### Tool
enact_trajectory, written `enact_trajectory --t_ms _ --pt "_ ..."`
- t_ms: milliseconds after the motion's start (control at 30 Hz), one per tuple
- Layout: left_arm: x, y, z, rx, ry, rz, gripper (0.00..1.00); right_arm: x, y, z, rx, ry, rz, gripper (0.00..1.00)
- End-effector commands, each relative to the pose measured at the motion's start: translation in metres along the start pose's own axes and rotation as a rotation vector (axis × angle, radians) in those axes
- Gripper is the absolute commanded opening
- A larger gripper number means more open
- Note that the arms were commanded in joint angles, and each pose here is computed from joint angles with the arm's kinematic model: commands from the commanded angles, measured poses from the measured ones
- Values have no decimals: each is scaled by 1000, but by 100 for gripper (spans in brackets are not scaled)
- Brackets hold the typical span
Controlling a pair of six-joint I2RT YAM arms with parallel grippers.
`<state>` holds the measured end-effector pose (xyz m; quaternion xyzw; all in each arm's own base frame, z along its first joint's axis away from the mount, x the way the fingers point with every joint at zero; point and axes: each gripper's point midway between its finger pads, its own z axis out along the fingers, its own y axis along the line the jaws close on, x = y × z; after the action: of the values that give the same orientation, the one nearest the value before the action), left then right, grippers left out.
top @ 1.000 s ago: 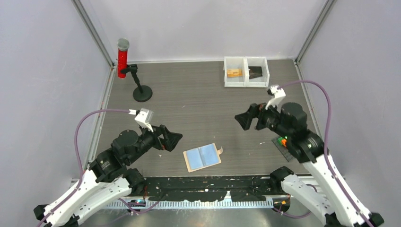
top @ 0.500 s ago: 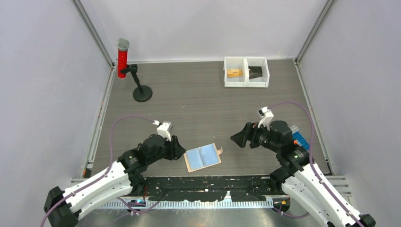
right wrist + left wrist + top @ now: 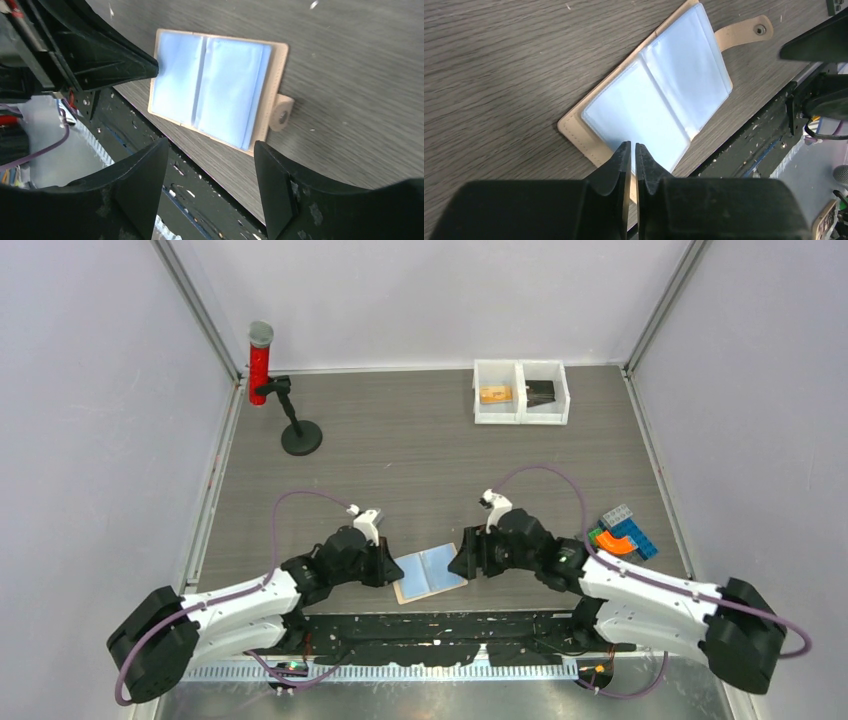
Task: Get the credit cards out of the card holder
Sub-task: Reset both arms
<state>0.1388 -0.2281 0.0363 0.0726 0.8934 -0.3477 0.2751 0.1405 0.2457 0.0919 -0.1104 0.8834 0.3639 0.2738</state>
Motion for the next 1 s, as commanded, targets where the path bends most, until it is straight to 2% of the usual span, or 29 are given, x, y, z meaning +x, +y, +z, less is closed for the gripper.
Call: enact_trajectory --t_ms 0,267,533,667,800,967 --pt "-12 -19 2 78 -34 4 8 -16 22 26 -20 -69 9 70" --pt "-7 -7 0 42 -39 17 3 -7 6 56 74 -19 -21 68" --pt "-6 -6 1 39 -35 19 0 4 3 69 72 30 -15 66" --pt "-3 -4 2 36 -24 18 0 6 11 71 35 42 -8 59" --pt "-2 -3 3 31 -20 18 0 5 22 71 -14 47 -8 45" --pt "1 0 5 23 -7 16 0 9 34 73 -80 68 20 44"
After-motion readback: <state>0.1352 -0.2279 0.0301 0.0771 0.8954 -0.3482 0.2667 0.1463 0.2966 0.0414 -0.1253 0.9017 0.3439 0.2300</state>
